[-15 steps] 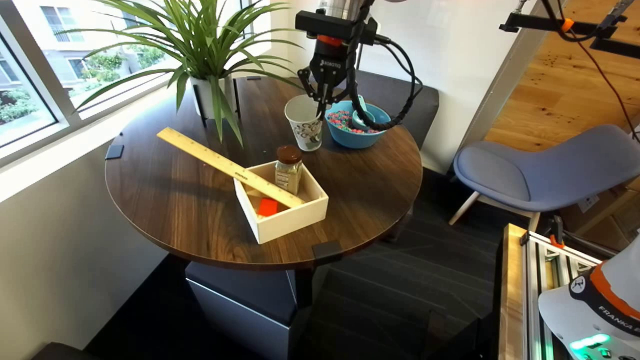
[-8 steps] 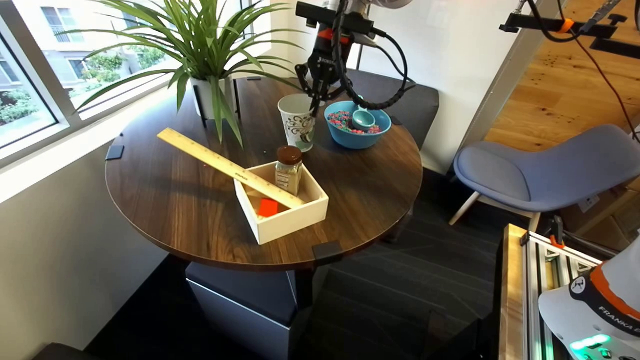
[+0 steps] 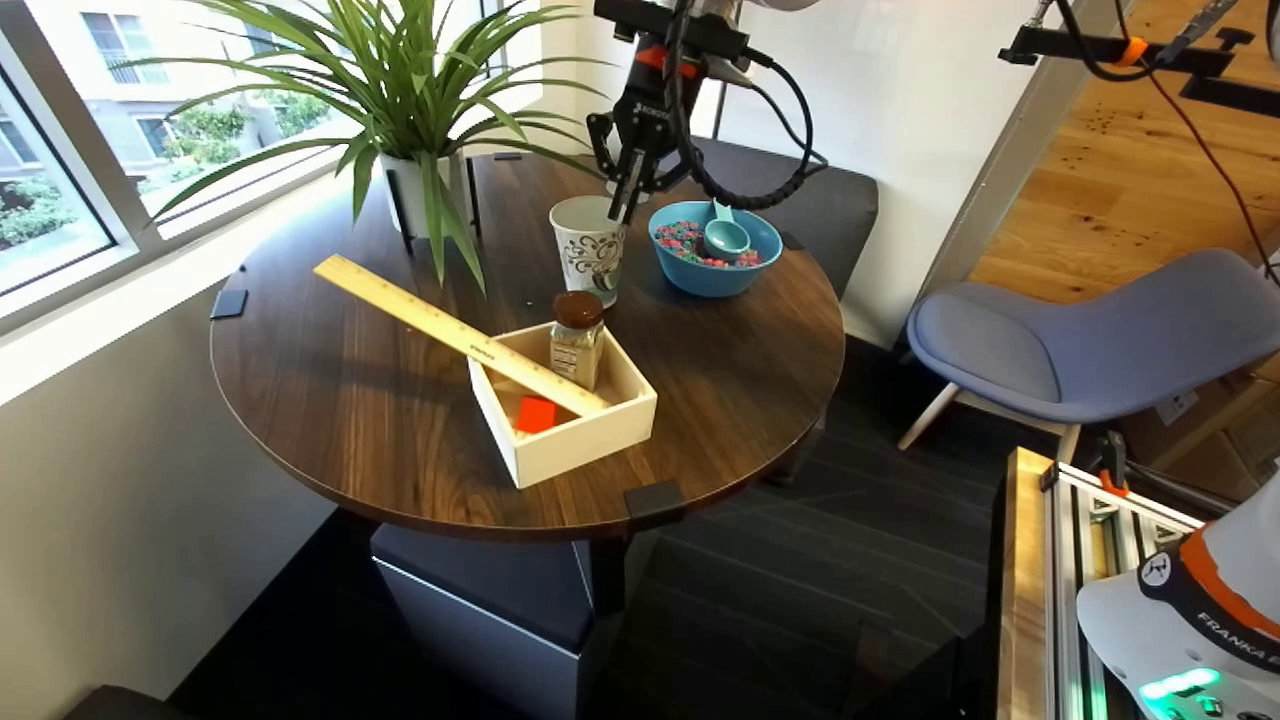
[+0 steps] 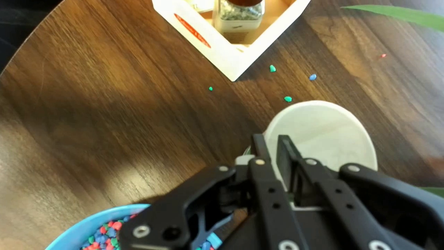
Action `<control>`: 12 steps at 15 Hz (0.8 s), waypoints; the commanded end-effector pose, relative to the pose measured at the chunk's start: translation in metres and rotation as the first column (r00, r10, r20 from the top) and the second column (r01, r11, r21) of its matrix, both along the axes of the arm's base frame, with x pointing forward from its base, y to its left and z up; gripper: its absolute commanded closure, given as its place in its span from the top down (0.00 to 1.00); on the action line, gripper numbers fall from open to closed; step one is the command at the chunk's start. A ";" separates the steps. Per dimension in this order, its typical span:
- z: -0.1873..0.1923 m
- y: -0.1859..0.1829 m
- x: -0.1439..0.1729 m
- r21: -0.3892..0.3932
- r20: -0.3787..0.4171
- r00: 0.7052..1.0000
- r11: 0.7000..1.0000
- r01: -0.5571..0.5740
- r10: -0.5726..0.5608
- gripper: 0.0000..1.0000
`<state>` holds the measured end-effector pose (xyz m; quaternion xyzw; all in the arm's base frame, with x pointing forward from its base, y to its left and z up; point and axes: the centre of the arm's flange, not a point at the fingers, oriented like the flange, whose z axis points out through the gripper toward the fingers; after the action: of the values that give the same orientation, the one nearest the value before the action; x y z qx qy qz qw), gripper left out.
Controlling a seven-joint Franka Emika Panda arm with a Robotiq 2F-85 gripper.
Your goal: Move the blue bowl to the right then take the coffee cup out of the wooden box
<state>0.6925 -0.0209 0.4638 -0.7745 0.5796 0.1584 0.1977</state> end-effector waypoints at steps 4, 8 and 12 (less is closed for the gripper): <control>0.005 0.002 0.003 -0.032 0.038 0.998 0.998 -0.046 0.047 0.69; 0.057 -0.019 -0.021 -0.039 0.118 0.967 0.974 -0.222 0.225 0.99; 0.114 -0.056 -0.071 -0.090 0.206 0.885 0.908 -0.408 0.418 1.00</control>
<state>0.6610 -0.0523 0.5429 -0.8655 0.4436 0.1121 0.2038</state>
